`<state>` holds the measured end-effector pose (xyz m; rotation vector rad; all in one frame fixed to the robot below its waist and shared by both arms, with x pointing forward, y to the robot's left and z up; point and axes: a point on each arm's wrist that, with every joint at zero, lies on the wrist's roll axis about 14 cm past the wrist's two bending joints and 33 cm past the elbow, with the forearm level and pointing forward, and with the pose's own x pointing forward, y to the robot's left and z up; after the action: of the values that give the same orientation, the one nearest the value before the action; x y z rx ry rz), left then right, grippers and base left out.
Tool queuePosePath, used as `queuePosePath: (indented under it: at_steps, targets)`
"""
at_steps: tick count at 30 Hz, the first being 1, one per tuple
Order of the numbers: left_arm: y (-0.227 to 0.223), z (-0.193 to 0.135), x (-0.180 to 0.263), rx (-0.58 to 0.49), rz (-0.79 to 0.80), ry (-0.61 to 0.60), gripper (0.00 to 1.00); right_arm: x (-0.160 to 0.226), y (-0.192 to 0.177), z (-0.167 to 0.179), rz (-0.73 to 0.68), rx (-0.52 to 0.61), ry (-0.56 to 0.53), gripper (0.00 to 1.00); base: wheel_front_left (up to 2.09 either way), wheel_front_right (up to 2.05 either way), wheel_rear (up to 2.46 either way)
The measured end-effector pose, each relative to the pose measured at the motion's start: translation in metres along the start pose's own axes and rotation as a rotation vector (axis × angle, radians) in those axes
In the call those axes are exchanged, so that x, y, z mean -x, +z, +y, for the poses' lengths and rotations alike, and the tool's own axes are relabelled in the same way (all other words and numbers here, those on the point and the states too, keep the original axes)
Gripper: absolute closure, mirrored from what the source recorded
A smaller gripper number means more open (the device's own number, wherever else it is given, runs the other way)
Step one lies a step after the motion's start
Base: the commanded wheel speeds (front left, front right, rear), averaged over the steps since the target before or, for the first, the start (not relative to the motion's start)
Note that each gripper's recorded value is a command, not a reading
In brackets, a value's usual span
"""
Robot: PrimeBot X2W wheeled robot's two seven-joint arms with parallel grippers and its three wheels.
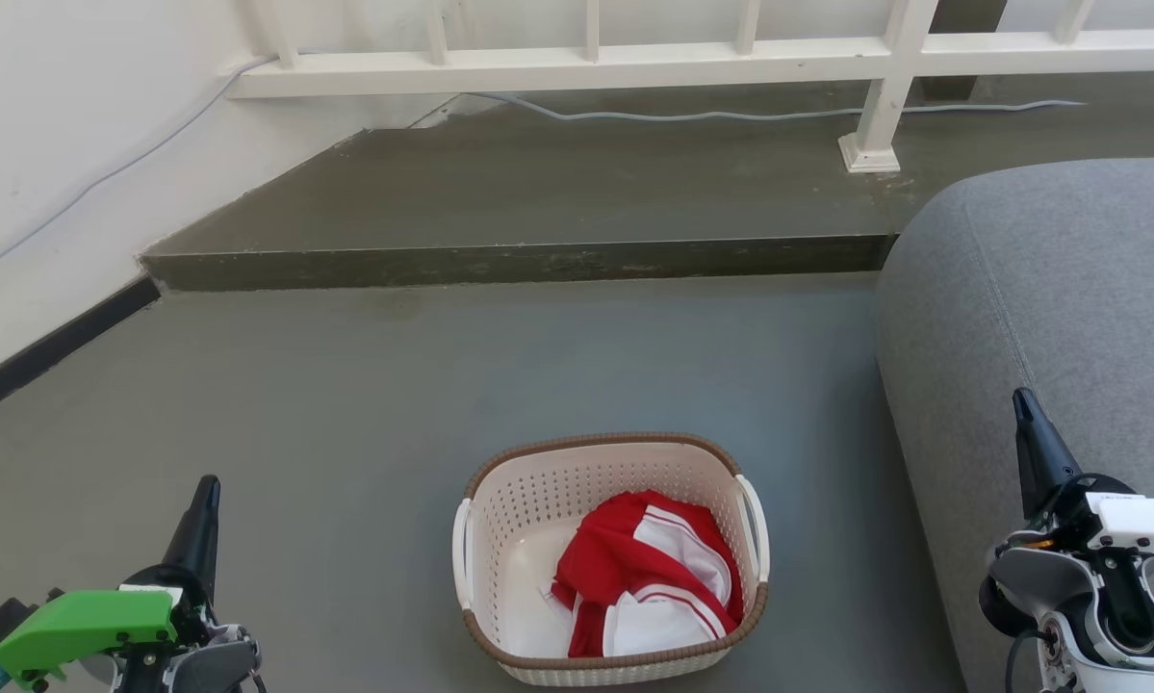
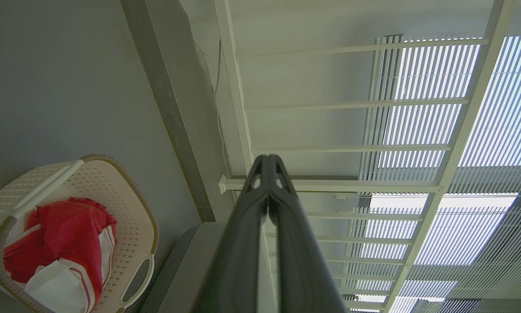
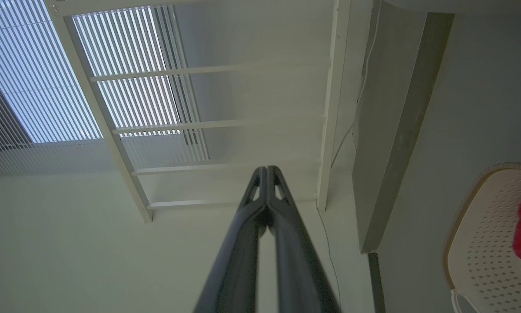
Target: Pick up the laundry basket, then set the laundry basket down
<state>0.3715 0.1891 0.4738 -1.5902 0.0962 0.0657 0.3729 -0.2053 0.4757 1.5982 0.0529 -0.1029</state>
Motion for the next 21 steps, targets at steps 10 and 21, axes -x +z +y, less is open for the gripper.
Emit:
queuePosePath:
  at_steps: [10, 21]
  targets:
    - [-0.007, 0.024, 0.01, 0.022, 0.005, 0.069, 0.0, 0.012, -0.004, -0.028, -0.002, -0.019, -0.082, 0.0, 0.0, 0.0, 0.0]
    - [-0.009, 0.017, 0.008, -0.021, -0.004, 0.051, 0.0, 0.011, -0.002, -0.024, -0.018, 0.04, -0.075, 0.0, 0.0, 0.0, 0.0]
